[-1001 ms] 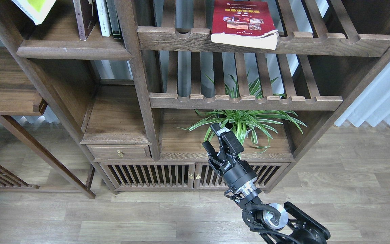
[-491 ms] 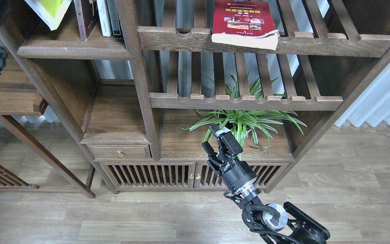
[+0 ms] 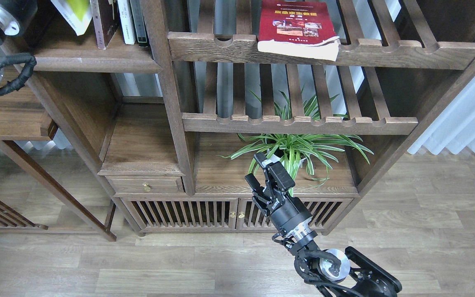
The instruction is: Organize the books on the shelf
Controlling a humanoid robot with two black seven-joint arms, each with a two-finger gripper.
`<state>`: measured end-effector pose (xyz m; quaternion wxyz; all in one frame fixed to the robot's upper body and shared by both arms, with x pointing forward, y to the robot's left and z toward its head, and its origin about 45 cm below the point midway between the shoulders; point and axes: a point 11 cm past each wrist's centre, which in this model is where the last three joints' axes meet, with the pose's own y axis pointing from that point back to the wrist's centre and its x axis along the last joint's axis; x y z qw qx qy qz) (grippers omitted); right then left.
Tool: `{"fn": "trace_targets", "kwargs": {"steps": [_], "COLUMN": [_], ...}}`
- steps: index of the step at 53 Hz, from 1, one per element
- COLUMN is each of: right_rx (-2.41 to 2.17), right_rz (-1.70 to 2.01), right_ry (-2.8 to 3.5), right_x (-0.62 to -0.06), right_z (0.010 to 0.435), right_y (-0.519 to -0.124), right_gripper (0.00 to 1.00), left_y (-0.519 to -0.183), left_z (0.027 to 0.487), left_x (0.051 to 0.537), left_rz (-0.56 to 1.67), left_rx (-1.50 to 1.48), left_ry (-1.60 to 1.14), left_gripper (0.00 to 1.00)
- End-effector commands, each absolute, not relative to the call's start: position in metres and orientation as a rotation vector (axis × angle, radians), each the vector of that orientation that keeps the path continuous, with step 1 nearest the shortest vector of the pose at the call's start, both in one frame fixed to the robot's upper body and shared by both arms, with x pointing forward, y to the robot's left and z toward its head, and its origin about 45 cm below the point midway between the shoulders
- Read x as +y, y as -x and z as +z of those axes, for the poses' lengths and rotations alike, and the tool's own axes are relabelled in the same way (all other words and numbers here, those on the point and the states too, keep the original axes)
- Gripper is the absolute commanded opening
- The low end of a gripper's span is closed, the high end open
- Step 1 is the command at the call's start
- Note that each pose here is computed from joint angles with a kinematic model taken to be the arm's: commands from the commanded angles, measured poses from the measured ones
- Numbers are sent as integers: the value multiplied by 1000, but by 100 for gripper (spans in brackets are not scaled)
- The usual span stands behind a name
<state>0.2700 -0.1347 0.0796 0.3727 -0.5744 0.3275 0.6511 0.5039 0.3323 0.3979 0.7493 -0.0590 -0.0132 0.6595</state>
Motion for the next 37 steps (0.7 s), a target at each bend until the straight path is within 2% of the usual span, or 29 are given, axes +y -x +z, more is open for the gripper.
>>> {"fn": "trace_targets", "kwargs": {"steps": [1, 10, 18, 37], "right_rx": [842, 848, 849, 851], "right_rz": [1669, 1669, 1670, 1672], "right_ry": [1471, 1469, 1470, 1467], "right_x": [-135, -136, -136, -136], "right_z": [79, 78, 77, 76], "right_y": [-270, -270, -269, -268], "right_gripper": [96, 97, 97, 97], "left_y": [-506, -508, -509, -513], "left_z": [394, 394, 395, 434], "left_x": [332, 327, 324, 313], "left_rz": [1445, 1436, 1429, 1406], "left_rx": [-23, -28, -30, -71], "left_ry": [105, 95, 101, 171], "left_gripper": [31, 42, 44, 49]}}
